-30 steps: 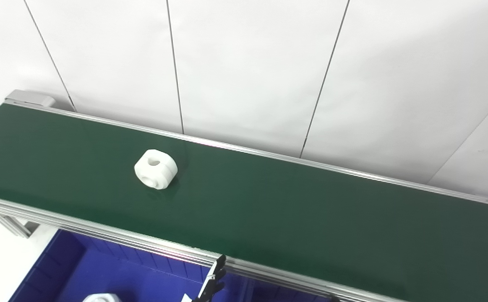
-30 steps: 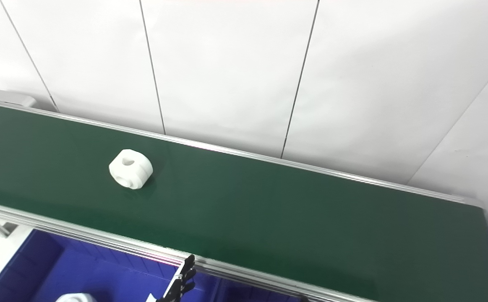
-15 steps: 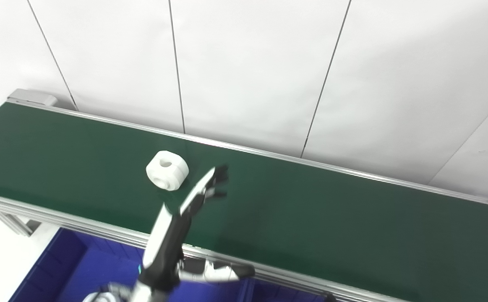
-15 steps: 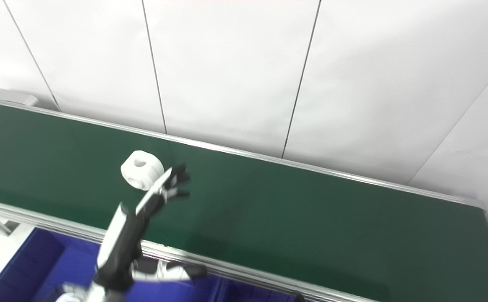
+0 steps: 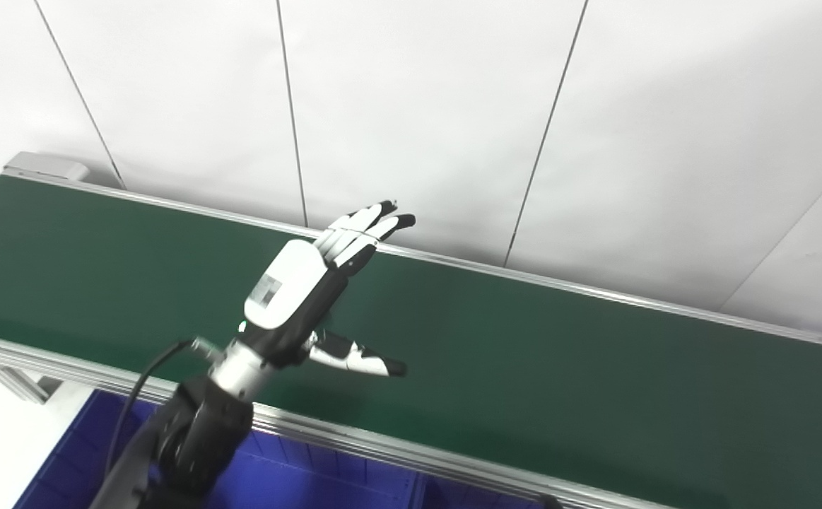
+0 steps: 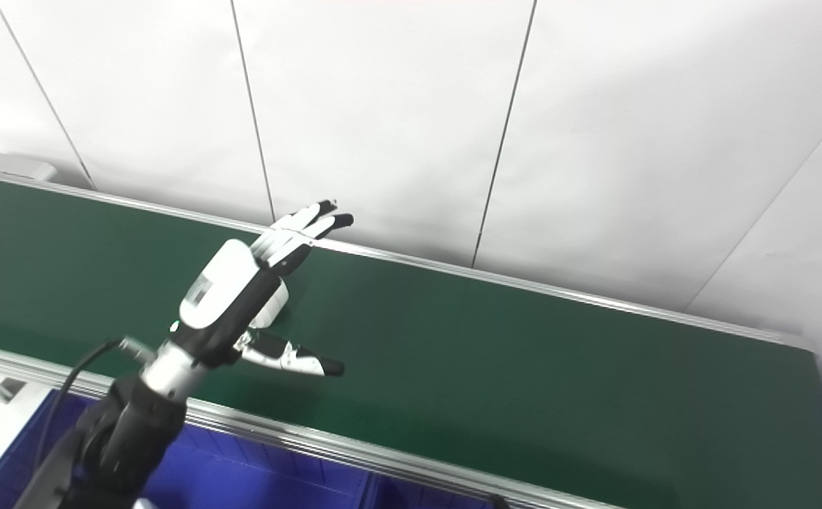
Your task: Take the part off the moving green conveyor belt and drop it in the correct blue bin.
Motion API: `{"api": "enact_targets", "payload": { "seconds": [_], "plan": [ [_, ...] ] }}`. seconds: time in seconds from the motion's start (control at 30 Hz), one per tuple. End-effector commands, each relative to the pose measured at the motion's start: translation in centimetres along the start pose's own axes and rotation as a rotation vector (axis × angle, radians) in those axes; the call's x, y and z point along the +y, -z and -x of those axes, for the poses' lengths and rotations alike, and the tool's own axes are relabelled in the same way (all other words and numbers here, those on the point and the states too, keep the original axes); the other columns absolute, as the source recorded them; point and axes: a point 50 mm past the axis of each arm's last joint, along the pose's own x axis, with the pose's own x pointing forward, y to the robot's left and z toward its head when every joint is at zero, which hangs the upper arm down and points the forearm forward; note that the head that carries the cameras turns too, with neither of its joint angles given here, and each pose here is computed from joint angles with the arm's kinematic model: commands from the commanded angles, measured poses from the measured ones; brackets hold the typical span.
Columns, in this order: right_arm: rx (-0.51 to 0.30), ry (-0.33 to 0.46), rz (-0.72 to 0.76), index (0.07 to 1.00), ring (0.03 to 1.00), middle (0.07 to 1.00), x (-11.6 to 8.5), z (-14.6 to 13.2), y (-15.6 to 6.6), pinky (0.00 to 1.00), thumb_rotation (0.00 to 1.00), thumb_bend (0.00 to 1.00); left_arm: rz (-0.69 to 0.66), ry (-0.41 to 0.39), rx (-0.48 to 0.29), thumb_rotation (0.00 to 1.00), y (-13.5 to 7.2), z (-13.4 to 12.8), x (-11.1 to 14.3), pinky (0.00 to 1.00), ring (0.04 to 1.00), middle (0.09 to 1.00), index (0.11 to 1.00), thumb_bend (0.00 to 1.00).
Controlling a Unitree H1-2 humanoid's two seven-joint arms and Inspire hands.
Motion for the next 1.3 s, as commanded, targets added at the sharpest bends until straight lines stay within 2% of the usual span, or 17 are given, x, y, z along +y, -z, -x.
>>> {"api": "enact_targets", "payload": {
  "seconds": [0.0,0.33,0.47,0.6,1.0,1.13,1.27],
  "plan": [
    [-0.082,-0.007,0.004,1.000,0.979,1.000,0.3,-0.5,-1.3,0.99,0.99,0.72,-0.083,-0.011,-0.036,0.22,0.9,-1.8,1.3,1.00,0.984,0.999,0.942,1.00],
    [-0.079,-0.005,-0.005,1.000,0.973,1.000,0.4,-0.5,-1.3,1.00,0.98,0.72,-0.280,0.195,0.032,0.27,6.3,-5.6,1.1,0.99,0.971,0.989,0.945,1.00],
    [-0.078,-0.007,-0.021,1.000,0.979,1.000,0.5,-0.4,-1.3,1.00,0.97,0.71,-0.328,0.259,0.044,0.30,7.4,-6.7,0.9,0.99,0.961,0.973,0.927,1.00],
    [-0.078,-0.008,-0.019,1.000,0.977,1.000,0.6,-0.5,-1.3,1.00,0.97,0.71,-0.351,0.328,0.041,0.27,8.4,-8.0,0.7,0.96,0.949,0.961,0.919,1.00],
    [-0.083,-0.008,-0.031,1.000,0.968,1.000,1.1,-0.6,-1.5,0.99,0.97,0.70,-0.387,0.529,0.056,0.22,8.9,-9.9,0.1,0.87,0.897,0.892,0.869,1.00],
    [-0.086,-0.013,-0.045,1.000,0.973,1.000,1.2,-0.7,-1.4,0.99,0.96,0.68,-0.396,0.583,0.050,0.22,8.5,-10.5,0.3,0.82,0.854,0.846,0.817,1.00],
    [-0.085,-0.016,-0.046,1.000,0.969,1.000,1.4,-0.7,-1.5,0.99,0.95,0.69,-0.398,0.589,0.045,0.14,7.9,-11.2,0.6,0.73,0.763,0.756,0.734,1.00]
  ]
}}
